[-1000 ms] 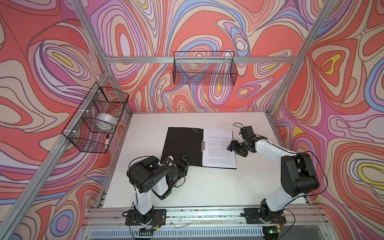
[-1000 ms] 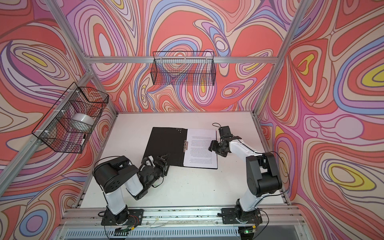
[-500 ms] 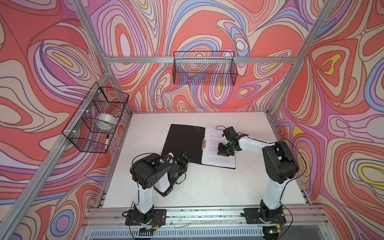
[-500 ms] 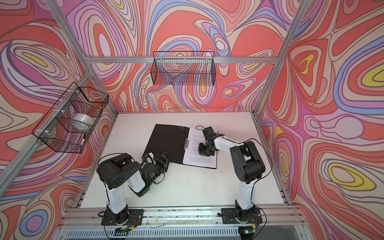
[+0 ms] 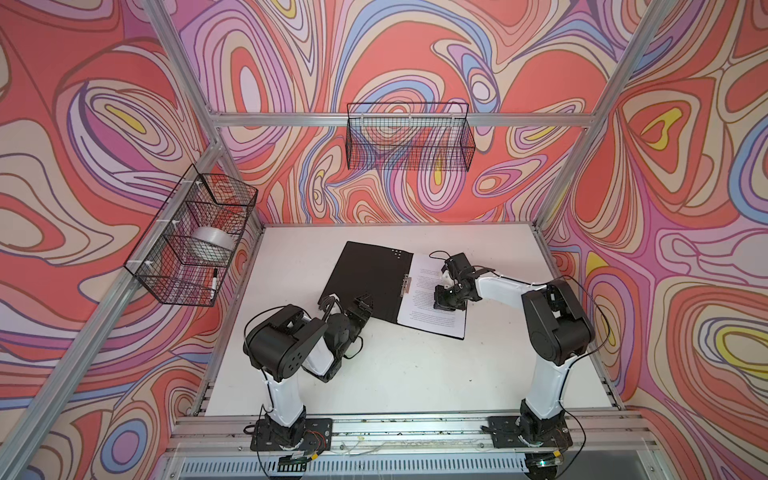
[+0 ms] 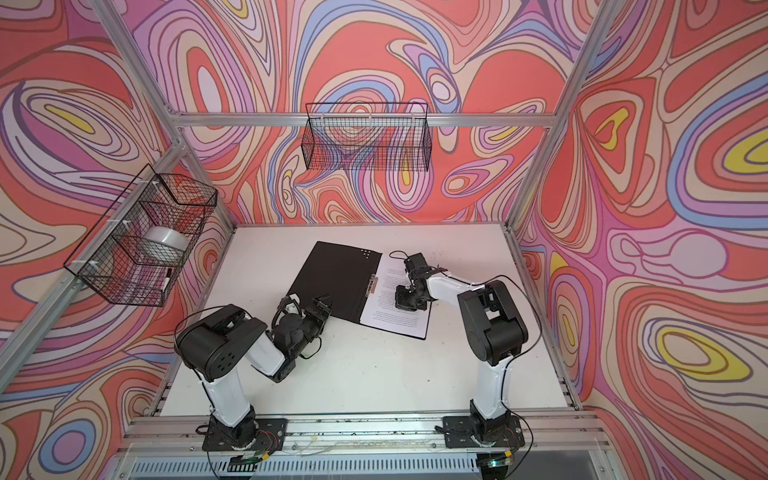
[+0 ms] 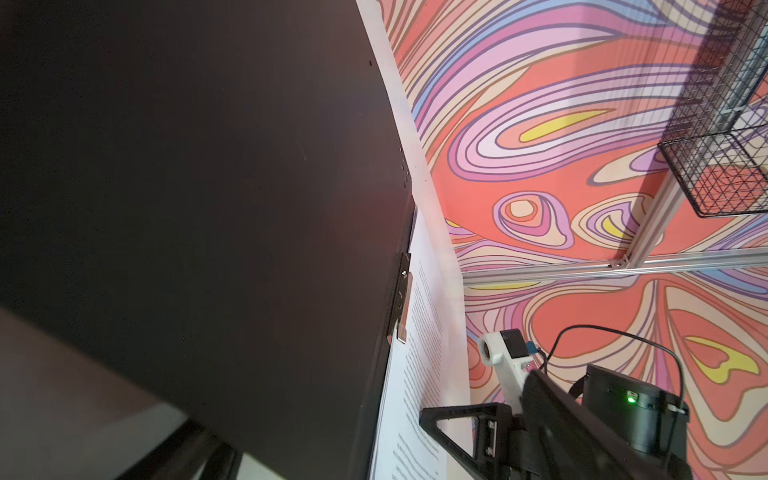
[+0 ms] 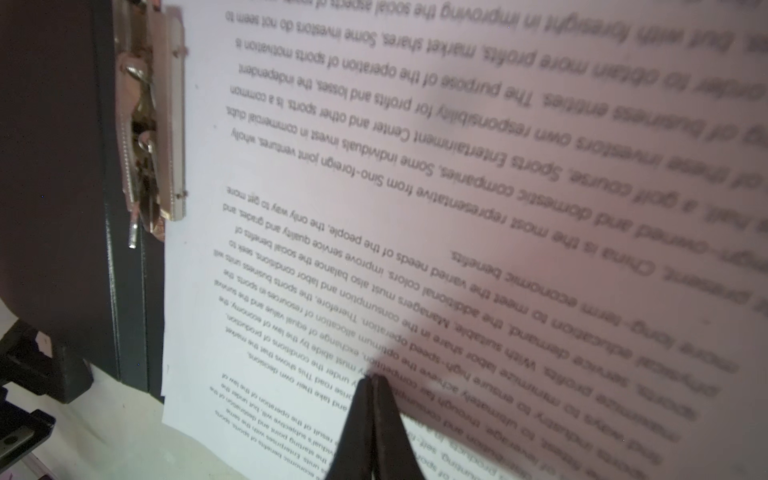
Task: Put the files into the folder
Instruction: 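Lift and swing the cover upright with the left gripper toward the sheets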
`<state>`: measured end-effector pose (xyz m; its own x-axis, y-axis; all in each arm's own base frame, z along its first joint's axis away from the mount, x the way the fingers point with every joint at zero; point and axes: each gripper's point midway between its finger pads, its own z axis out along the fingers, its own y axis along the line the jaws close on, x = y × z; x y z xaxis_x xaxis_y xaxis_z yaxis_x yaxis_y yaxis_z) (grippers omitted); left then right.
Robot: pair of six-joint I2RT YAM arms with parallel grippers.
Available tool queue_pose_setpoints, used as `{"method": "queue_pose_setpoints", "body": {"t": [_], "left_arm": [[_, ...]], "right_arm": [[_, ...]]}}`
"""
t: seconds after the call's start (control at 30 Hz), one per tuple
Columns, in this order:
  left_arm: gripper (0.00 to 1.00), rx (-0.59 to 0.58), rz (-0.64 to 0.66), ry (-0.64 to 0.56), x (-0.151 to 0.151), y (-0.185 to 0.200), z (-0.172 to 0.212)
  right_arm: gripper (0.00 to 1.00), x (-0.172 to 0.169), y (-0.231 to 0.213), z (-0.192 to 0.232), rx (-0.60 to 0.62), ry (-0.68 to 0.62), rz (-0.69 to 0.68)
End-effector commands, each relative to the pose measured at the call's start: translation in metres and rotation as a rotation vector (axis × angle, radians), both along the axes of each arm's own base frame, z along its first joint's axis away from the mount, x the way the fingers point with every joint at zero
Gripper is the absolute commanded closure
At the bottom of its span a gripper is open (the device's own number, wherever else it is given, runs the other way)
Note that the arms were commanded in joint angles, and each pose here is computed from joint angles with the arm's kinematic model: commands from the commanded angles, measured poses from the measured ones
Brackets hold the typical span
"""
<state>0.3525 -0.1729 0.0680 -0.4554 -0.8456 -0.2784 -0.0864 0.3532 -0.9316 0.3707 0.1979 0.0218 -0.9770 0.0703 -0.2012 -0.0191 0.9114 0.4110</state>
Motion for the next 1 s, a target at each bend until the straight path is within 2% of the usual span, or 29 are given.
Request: {"method": "queue_pose_setpoints", "body": {"t": [0.0,0.2,0.47,0.6,0.7,0.8,0.97], "left_arm": [[0.00,0.055,-0.039,-0.051,0.008,0.000,0.011],[0.00,0.025,-0.100,-0.160,0.030,-0.008,0.049],[0.00,0.014,-0.190,-0.276,0.037,-0.027,0.088],[0.00,-0.003,-0.228,-0.291,0.032,-0.032,0.096],[0.00,-0.009,-0.274,-0.310,0.024,-0.040,0.103],[0.00,-0.013,-0.320,-0.337,0.014,-0.048,0.113],[0.00,0.024,-0.410,-0.358,-0.005,-0.069,0.125]], "right_arm": [[1.00,-0.030,-0.013,-0.042,-0.077,0.124,0.022],[1.00,-0.032,-0.012,-0.041,-0.071,0.123,0.035],[1.00,-0.033,-0.008,-0.043,-0.048,0.128,0.047],[1.00,-0.032,-0.004,-0.038,-0.030,0.126,0.048],[1.00,-0.023,0.003,-0.019,0.023,0.093,0.036],[0.95,-0.013,0.010,0.003,0.061,0.049,0.024],[0.89,-0.003,0.009,0.017,0.065,0.059,-0.012]]}}
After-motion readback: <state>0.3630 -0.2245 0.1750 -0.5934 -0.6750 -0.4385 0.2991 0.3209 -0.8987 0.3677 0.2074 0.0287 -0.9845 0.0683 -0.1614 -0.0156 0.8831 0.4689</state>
